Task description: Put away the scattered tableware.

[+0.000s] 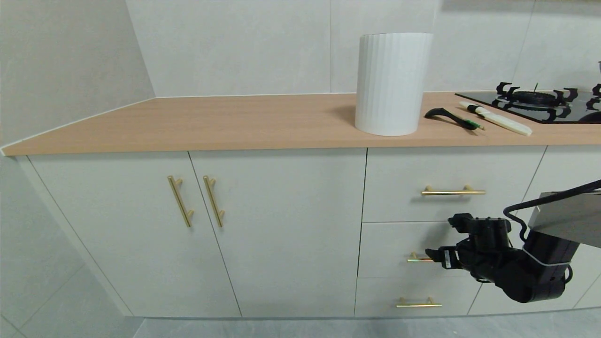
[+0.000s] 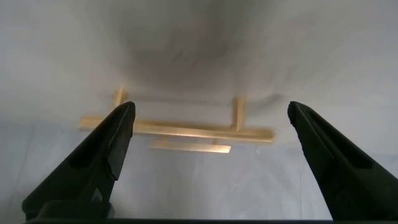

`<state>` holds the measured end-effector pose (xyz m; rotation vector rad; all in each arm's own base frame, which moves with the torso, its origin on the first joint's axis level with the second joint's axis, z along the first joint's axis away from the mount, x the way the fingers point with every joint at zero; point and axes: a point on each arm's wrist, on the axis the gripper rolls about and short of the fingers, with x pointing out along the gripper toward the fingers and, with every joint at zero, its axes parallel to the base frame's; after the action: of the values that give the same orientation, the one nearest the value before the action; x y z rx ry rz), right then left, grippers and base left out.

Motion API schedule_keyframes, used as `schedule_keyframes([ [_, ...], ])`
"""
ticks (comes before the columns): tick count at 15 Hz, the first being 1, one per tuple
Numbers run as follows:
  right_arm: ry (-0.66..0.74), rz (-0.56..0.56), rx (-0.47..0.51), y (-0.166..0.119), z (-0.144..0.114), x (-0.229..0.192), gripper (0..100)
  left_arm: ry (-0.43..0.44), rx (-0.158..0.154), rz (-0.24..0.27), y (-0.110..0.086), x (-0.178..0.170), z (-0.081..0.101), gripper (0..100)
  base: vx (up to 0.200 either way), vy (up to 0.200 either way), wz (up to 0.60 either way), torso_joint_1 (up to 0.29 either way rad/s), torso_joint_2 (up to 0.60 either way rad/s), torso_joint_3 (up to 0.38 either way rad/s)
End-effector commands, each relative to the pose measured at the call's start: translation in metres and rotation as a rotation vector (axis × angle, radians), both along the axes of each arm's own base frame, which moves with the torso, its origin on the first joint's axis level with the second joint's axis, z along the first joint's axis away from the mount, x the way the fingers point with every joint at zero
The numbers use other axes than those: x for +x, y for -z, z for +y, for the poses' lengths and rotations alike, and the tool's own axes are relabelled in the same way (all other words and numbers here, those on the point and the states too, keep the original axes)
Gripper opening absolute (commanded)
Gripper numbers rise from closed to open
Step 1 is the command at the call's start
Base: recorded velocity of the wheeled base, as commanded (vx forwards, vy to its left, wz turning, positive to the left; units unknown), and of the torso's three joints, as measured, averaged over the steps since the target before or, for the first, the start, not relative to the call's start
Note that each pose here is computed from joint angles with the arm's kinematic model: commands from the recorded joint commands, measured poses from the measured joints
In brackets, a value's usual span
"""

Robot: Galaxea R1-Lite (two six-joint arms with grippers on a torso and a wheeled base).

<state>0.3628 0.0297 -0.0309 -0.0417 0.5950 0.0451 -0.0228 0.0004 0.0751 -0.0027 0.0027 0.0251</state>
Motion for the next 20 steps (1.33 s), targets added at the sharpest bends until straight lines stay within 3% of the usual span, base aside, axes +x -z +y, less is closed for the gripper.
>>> schedule_keyframes([
  [1,0.005,0.023,-0.012,0.015,0.003,0.004,100,-0.001,0.0,0.0,0.0,0.0,0.0,100,0.0,0.0,0.0,0.0,0.0,0.0],
  [10,0.035,0.036,-0.037,0.03,0.001,0.012,100,-0.001,0.0,0.0,0.0,0.0,0.0,100,0.0,0.0,0.0,0.0,0.0,0.0],
  [20,0.016,0.067,-0.063,0.023,0.0,0.0,100,-0.001,0.0,0.0,0.0,0.0,0.0,100,0.0,0.0,0.0,0.0,0.0,0.0],
])
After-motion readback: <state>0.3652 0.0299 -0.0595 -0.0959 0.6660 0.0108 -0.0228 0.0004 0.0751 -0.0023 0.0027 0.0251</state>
